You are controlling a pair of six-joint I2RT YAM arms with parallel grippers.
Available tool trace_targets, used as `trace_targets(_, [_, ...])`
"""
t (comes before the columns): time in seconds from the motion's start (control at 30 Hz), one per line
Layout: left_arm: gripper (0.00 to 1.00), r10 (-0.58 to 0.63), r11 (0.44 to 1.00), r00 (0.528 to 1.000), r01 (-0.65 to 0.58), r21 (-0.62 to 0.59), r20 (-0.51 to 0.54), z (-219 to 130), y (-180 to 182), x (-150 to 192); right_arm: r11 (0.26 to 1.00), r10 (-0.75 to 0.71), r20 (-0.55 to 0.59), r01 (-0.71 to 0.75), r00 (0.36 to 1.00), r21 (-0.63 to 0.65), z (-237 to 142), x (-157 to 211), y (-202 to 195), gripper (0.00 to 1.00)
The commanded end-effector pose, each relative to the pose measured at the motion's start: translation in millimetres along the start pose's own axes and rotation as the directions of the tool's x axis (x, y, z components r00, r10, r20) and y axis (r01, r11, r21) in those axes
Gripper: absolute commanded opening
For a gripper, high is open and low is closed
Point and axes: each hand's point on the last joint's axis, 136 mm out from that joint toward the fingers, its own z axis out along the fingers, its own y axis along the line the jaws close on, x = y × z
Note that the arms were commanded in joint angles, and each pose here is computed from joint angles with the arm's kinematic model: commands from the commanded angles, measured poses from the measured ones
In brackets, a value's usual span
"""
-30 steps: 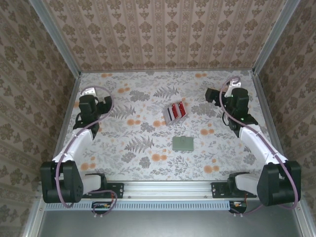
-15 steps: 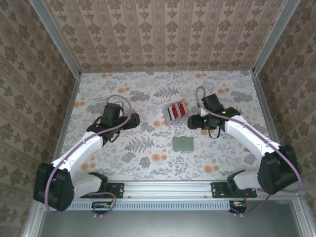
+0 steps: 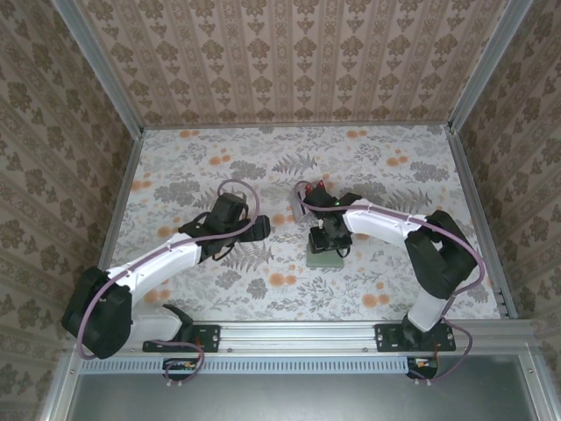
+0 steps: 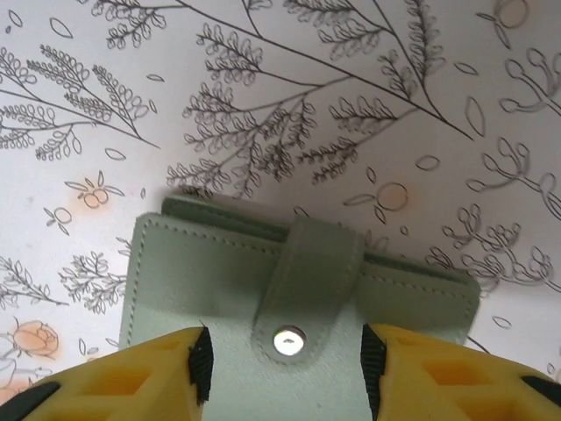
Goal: Put the credit cards into the card holder
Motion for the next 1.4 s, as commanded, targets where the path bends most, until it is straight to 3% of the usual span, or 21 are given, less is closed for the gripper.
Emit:
trace_targets(0.0, [1.0,0.005,1.0,0.999,-0.004,-0.016,0.047,-5,-3,-14,0.998,0.02,-0.003,-0.02,1.0,0.052,8,-4,-2,0.49])
trace_targets(0.2, [1.0,0.027,1.0,0.999,-0.027,-0.016,0.043,-5,-3,-15,0.995,0.028,-0.055,-0.022,0.998,0.097,26,3,-9,0.35])
trace_targets(0.33, [1.0,0.025,1.0,0.999,-0.025,-0.015,0.036,-4,-3,-12,0.995,0.034,-0.046,-0.029,0.998,0.094,24,1,-7,0.06])
trace_targets(0.43, [1.0,0.017,1.0,0.999,-0.017,-0.004,0.041,-3,-3,-10,0.997,0.037,0.002,-0.037,0.999,0.074,11,-9,-3,0.02])
trace_targets(0.7, [1.0,0.013,0.994,0.997,-0.021,0.111,0.075,-10,-29,-25,0.984,0.12,0.191,-0.091,0.974,-0.152,-73,-50,21,0.03])
trace_targets(1.03, [0.97,-0.006,0.938,0.987,-0.049,0.344,0.158,-31,-82,-66,0.922,0.249,0.402,-0.087,0.881,-0.378,-177,-111,21,0.03])
trace_targets(1.37, [0.93,-0.059,0.85,0.978,-0.056,0.524,0.201,-49,-115,-82,0.806,0.377,0.448,-0.049,0.811,-0.59,-233,-146,40,0.03])
